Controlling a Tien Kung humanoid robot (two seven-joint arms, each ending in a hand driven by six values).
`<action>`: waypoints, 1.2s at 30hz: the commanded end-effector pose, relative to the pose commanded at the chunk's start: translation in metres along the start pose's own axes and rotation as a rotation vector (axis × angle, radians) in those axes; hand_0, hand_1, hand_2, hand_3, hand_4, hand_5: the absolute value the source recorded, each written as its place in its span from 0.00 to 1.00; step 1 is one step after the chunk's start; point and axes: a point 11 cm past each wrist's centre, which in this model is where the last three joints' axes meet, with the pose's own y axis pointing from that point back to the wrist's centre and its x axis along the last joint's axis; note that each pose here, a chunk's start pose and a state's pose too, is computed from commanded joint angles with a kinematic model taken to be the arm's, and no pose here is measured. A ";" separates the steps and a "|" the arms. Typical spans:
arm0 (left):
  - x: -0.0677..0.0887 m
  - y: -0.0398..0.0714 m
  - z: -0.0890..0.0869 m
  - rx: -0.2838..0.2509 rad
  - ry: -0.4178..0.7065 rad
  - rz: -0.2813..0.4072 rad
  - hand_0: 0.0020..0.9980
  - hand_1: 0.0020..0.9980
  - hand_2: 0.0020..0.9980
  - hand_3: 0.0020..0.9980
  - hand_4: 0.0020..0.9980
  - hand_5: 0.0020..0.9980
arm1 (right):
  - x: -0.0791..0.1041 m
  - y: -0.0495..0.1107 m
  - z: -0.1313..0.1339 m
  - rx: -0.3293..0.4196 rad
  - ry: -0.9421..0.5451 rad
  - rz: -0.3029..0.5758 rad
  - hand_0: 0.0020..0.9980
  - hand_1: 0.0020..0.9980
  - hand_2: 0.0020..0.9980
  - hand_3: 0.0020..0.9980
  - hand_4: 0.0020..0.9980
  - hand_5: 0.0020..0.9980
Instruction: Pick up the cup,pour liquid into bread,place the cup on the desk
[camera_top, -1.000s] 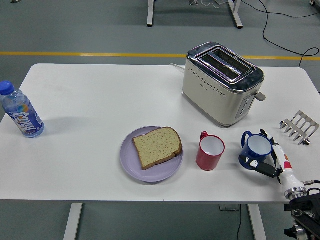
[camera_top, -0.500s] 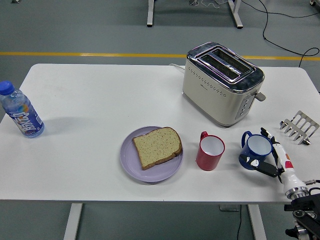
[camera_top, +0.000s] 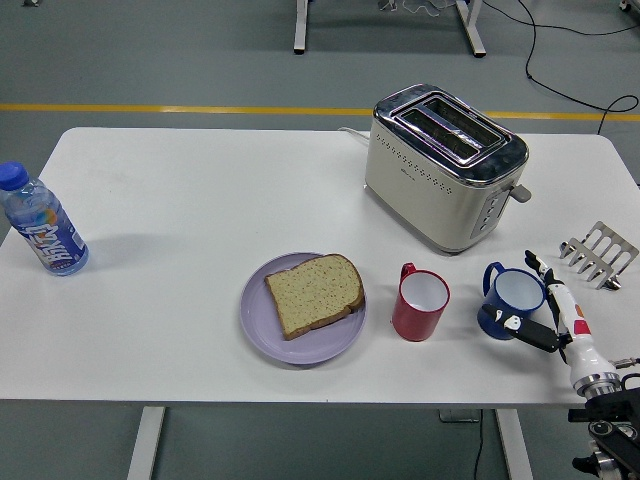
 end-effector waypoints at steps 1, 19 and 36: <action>0.000 0.000 0.000 0.000 -0.001 0.000 0.69 0.76 0.77 0.61 0.40 1.00 | 0.000 0.000 -0.001 0.003 0.000 0.001 0.97 0.86 0.98 1.00 1.00 0.24; 0.000 0.000 -0.001 0.005 -0.009 0.002 0.69 0.76 0.77 0.61 0.40 1.00 | 0.008 0.002 -0.015 0.050 0.000 0.032 0.97 0.86 0.98 1.00 1.00 0.23; 0.001 0.000 0.000 0.000 -0.002 0.001 0.69 0.76 0.77 0.61 0.40 1.00 | 0.022 0.002 -0.052 0.147 -0.056 0.093 0.97 0.86 0.97 1.00 1.00 0.23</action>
